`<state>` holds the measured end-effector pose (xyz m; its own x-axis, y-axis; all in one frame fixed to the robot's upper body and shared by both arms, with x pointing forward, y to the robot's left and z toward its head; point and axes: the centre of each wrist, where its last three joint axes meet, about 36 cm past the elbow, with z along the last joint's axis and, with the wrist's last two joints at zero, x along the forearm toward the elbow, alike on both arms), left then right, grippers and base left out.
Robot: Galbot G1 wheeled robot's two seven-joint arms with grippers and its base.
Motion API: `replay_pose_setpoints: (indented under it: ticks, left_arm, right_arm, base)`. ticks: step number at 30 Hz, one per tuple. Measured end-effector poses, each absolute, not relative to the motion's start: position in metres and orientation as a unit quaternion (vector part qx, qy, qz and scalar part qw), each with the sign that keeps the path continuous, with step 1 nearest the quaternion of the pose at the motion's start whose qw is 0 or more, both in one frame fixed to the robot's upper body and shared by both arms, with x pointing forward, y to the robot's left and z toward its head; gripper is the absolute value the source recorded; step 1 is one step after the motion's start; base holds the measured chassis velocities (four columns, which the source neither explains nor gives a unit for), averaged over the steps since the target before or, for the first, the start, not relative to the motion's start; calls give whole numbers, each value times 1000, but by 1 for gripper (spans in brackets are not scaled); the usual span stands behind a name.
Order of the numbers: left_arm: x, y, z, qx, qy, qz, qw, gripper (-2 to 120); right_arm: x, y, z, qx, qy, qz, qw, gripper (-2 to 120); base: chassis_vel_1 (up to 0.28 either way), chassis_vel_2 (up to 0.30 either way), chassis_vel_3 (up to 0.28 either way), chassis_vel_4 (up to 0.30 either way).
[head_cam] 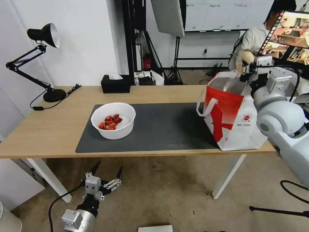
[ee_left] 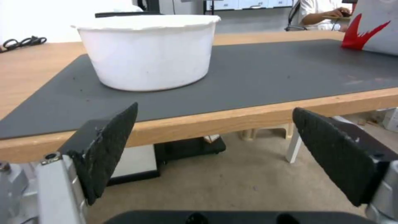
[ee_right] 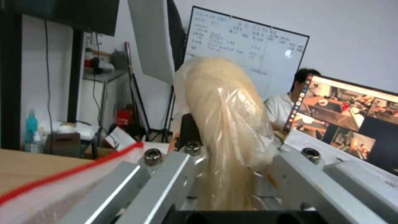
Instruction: Pick up the trash from the table and place it into the takeout bag.
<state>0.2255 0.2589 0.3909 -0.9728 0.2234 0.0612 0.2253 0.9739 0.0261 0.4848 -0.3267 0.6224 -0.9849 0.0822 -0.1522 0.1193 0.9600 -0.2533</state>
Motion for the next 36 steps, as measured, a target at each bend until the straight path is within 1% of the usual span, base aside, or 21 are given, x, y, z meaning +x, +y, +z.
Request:
replay_pose_setpoints:
  ticks: [3,5,6,9,10,13,14,16,17,20,21,23,24,25,26,28,36]
  left_arm:
    - [225,259,392,-114,-993,-17,29,100]
    - [224,259,393,-115,-993,-19,29,100]
    - [224,259,393,-115,-993,-19,29,100]
    - [223,255,393,-118,-992,-18,29,100]
    - [223,255,393,-118,-992,-18,29,100]
    - [224,253,393,-120,-992,-17,29,100]
    - [224,253,393,-120,-992,-17,29,100]
    - [224,253,393,-120,-992,-17,29,100]
    - [224,253,393,-120,-992,-17,29,100]
    - [224,253,393,-120,-992,-18,29,100]
    - [224,253,393,-120,-992,-18,29,100]
    - [224,253,393,-121,-992,-18,29,100]
    - [224,254,393,-121,-992,-19,29,100]
    - [224,254,393,-121,-992,-19,29,100]
    - [224,254,393,-121,-992,-19,29,100]
    - [224,254,394,-121,-992,-18,28,100]
    - [224,254,395,-121,-992,-18,26,100]
  right_arm:
    - [482,-332,615,49,987,-139,67,10]
    - [478,-335,611,48,987,-142,62,19]
    - [478,-335,611,48,987,-142,62,19]
    - [474,-339,612,45,987,-143,60,34]
    - [474,-339,612,45,987,-143,60,34]
    - [472,-341,612,45,987,-144,58,49]
    - [472,-341,612,45,987,-144,58,49]
    - [471,-341,612,44,987,-144,57,61]
    - [471,-341,612,44,987,-144,57,61]
    - [471,-340,612,44,987,-143,55,75]
    - [471,-340,612,44,987,-143,55,75]
    - [471,-339,612,43,987,-142,54,83]
    - [471,-338,611,41,988,-142,54,89]
    - [471,-338,611,41,988,-142,54,89]
    - [470,-337,611,41,988,-141,53,94]
    - [469,-336,611,39,988,-140,51,99]
    - [465,-336,611,37,989,-136,52,100]
  base:
    - [0,0,0,0]
    - [0,0,0,0]
    - [0,0,0,0]
    - [0,0,0,0]
    - [0,0,0,0]
    - [0,0,0,0]
    - [0,0,0,0]
    - [0,0,0,0]
    - [0,0,0,0]
    - [0,0,0,0]
    - [0,0,0,0]
    - [0,0,0,0]
    - [0,0,0,0]
    - [0,0,0,0]
    - [0,0,0,0]
    - [0,0,0,0]
    - [0,0,0,0]
